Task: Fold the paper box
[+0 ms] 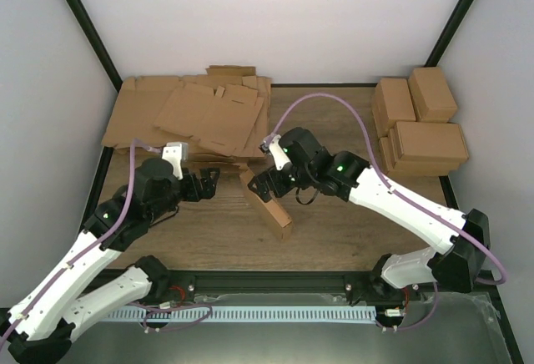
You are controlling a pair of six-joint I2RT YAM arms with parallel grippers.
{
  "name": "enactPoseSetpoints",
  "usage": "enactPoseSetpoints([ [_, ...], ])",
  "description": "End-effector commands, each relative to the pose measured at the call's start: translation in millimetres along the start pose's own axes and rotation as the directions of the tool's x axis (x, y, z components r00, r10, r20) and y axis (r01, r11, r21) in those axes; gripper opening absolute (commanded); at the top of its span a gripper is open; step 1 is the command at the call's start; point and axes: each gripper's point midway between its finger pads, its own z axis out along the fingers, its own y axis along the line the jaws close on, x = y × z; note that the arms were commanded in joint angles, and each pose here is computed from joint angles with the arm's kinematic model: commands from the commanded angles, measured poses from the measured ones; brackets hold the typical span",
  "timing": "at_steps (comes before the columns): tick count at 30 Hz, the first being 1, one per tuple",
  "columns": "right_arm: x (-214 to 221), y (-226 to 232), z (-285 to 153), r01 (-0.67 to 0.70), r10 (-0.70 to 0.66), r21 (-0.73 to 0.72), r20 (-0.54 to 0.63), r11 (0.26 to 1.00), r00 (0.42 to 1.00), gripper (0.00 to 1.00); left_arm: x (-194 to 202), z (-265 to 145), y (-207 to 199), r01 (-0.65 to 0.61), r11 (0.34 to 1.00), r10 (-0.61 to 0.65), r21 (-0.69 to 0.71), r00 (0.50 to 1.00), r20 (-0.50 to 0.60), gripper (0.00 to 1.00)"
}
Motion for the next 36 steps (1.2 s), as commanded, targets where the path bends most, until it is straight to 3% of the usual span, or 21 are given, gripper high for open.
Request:
enactPoseSetpoints([
  [1,7.8,-0.8,-3.7,0.008,-0.007,0.057,-0.024,0.998,1.0,1.0,-7.2,-5.5,1.6,-0.024,1.0,0.024,-0.013,1.0,0.02,1.0],
  [9,20.0,-8.6,2.5,0.034,-0.027,0.113,-0.065,0.993,0.997,1.0,-11.7,-7.0,0.6,-0.04,0.999,0.04,-0.013,0.999,0.036,1.0],
  [20,27.5,-2.2,8.4,0.049,-0.045,0.06,-0.076,0.997,0.996,1.0,-8.6,-3.9,-1.7,-0.056,0.998,0.056,-0.004,0.998,0.015,1.0],
  [29,38.8,-6.3,18.0,0.095,-0.082,0.073,-0.173,0.993,0.982,0.85,-5.7,-3.6,-0.5,-0.065,0.998,0.065,-0.006,0.998,0.007,1.0],
  [36,52.8,-10.9,24.7,0.076,-0.046,0.12,-0.234,0.99,0.971,0.85,-4.6,-1.1,-2.2,-0.076,0.997,0.076,-0.001,0.997,-0.004,1.0],
])
